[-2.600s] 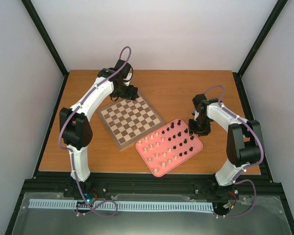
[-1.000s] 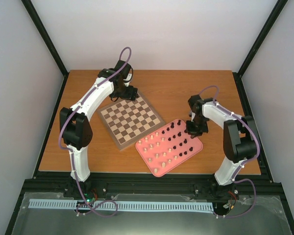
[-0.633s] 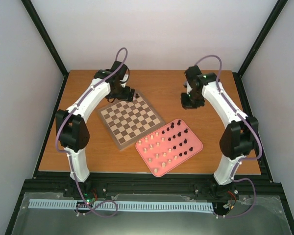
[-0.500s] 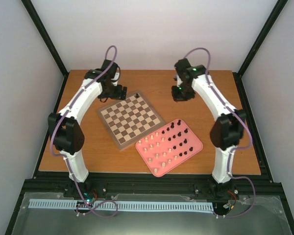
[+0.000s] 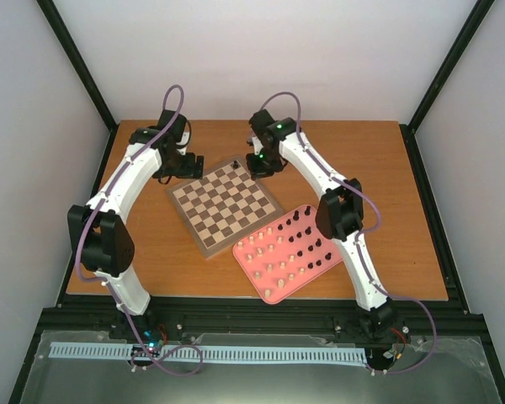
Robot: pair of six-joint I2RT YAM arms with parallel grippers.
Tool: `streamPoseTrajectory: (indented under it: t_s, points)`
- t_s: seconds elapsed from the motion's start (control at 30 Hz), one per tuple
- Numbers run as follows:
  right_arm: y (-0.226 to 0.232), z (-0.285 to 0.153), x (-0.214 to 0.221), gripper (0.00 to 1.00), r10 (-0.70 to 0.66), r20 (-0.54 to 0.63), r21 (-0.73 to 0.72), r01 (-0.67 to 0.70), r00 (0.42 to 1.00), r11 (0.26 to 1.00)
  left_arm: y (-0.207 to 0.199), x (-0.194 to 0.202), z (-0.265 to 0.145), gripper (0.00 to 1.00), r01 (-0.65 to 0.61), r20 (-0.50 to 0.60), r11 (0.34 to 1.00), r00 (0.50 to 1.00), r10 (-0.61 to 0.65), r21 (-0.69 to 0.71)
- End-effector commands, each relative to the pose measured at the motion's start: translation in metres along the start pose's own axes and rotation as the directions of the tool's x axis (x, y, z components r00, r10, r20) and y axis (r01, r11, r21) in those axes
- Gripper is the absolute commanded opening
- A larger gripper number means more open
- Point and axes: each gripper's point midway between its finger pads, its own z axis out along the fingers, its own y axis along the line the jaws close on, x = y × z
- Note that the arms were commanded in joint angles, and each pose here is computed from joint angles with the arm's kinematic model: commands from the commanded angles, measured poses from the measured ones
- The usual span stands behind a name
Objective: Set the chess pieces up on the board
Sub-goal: Place the chess piece on the chessboard.
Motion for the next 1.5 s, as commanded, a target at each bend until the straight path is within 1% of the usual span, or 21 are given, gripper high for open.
streamPoseTrajectory:
  t_s: [0.0, 0.2, 0.3, 0.57, 0.77, 0.83, 1.0, 1.1, 1.23, 1.3, 1.47]
  points:
    - [0.024, 0.018, 0.005, 0.03, -0.027, -0.021, -0.042, 0.026, 0.999, 0.999, -0.005, -0.008, -0.012, 0.99, 0.013, 0.045, 0.999, 0.999, -0.014, 0.034]
    - [0.017, 0.043, 0.024, 0.03, -0.033, -0.089, 0.029, 0.036, 0.995, 0.999, -0.009, -0.006, -0.008, 0.99, 0.015, 0.031, 0.998, 0.999, -0.017, 0.059]
    - [0.012, 0.049, 0.030, 0.03, -0.038, -0.111, 0.069, 0.046, 0.993, 0.997, -0.010, -0.005, -0.008, 1.00, 0.015, 0.030, 0.998, 0.999, -0.016, 0.062]
    - [0.011, 0.061, 0.040, 0.05, -0.039, -0.148, 0.088, 0.052, 0.988, 0.995, -0.009, -0.002, -0.005, 0.99, 0.012, 0.022, 0.998, 1.000, -0.013, 0.055]
    - [0.009, 0.066, 0.041, 0.13, -0.043, -0.155, 0.097, 0.058, 0.987, 0.994, -0.010, -0.004, -0.002, 0.99, 0.014, 0.017, 0.998, 1.000, -0.015, 0.057]
    - [0.009, 0.065, 0.041, 0.18, -0.048, -0.152, 0.100, 0.064, 0.987, 0.993, -0.010, -0.004, -0.001, 0.99, 0.014, 0.014, 0.998, 1.000, -0.015, 0.057]
    - [0.013, 0.054, 0.035, 0.37, -0.066, -0.125, 0.086, 0.077, 0.990, 0.993, -0.011, -0.005, 0.000, 0.99, 0.014, 0.011, 0.998, 1.000, -0.014, 0.061]
    - [0.017, 0.044, 0.030, 0.46, -0.087, -0.092, 0.079, 0.095, 0.992, 0.992, -0.010, -0.005, 0.001, 1.00, 0.013, 0.009, 0.998, 1.000, -0.014, 0.058]
    - [0.020, 0.021, 0.021, 0.51, -0.097, -0.040, 0.085, 0.100, 0.994, 0.991, -0.011, -0.007, 0.000, 0.99, 0.012, 0.010, 0.998, 1.000, -0.012, 0.061]
    - [0.018, 0.002, 0.014, 0.53, -0.090, 0.003, 0.098, 0.089, 0.996, 0.991, -0.014, -0.005, -0.001, 0.99, 0.012, 0.009, 0.997, 1.000, -0.013, 0.077]
    - [0.000, -0.042, 0.004, 0.57, -0.049, 0.089, 0.087, 0.041, 0.995, 0.995, -0.035, 0.002, -0.006, 0.98, -0.028, 0.013, 0.993, 1.000, 0.027, 0.118]
